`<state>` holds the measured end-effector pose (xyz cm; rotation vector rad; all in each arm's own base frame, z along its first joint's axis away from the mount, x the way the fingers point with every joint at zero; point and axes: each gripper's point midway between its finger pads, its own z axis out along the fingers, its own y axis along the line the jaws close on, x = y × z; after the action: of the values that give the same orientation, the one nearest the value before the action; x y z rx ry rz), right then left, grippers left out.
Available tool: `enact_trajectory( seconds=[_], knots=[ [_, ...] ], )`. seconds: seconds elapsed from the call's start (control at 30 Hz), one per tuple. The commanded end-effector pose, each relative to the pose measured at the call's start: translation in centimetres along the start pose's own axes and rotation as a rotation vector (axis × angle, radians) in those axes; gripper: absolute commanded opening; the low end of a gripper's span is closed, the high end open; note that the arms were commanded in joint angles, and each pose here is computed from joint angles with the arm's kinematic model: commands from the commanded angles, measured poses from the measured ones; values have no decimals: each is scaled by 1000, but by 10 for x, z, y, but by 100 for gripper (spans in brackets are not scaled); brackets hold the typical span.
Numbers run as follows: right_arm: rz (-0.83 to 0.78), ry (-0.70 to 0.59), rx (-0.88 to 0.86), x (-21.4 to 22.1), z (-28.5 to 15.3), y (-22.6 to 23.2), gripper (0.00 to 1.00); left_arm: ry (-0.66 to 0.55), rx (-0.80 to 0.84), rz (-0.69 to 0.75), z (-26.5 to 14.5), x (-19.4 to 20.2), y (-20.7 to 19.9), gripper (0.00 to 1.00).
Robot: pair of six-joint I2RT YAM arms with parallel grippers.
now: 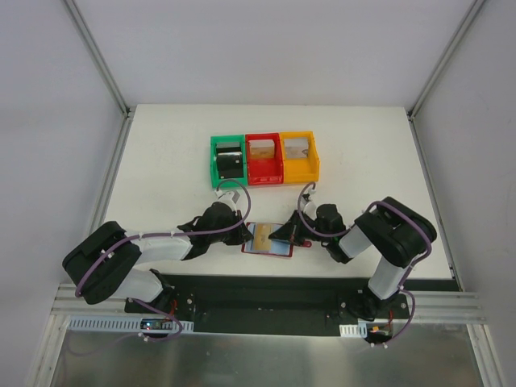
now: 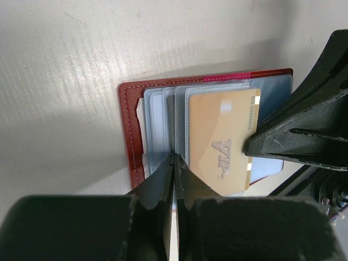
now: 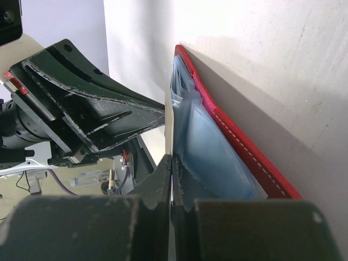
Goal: Take the credit cards out of the card holder
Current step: Remove the credit card from the card holder.
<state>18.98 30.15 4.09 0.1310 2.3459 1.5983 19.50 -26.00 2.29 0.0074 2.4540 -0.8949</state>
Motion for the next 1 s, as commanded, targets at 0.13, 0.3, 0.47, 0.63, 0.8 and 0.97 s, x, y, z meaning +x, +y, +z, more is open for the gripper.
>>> enact_trajectory(
  seconds=[0.13, 0.3, 0.47, 0.63, 0.8, 0.97],
  knots=[
    [-59, -19, -76, -7, -9, 20, 2, 33, -99, -20, -3, 12, 27, 0],
    [-60, -16, -65, -4, -13, 15, 3, 31, -105, -19, -3, 12, 30, 0],
    [-59, -13, -58, -3, -14, 13, 3, 29, -103, -22, -3, 12, 29, 0],
    [-57, -20, -58, -5, -17, 12, 1, 26, -103, -27, -4, 12, 30, 0],
    [-63, -30, -42, -7, -29, 6, 1, 17, -99, -28, -7, 10, 29, 0],
    [-123, -17, -4, -5, -36, 4, 1, 6, -79, -26, -9, 5, 24, 0]
  ],
)
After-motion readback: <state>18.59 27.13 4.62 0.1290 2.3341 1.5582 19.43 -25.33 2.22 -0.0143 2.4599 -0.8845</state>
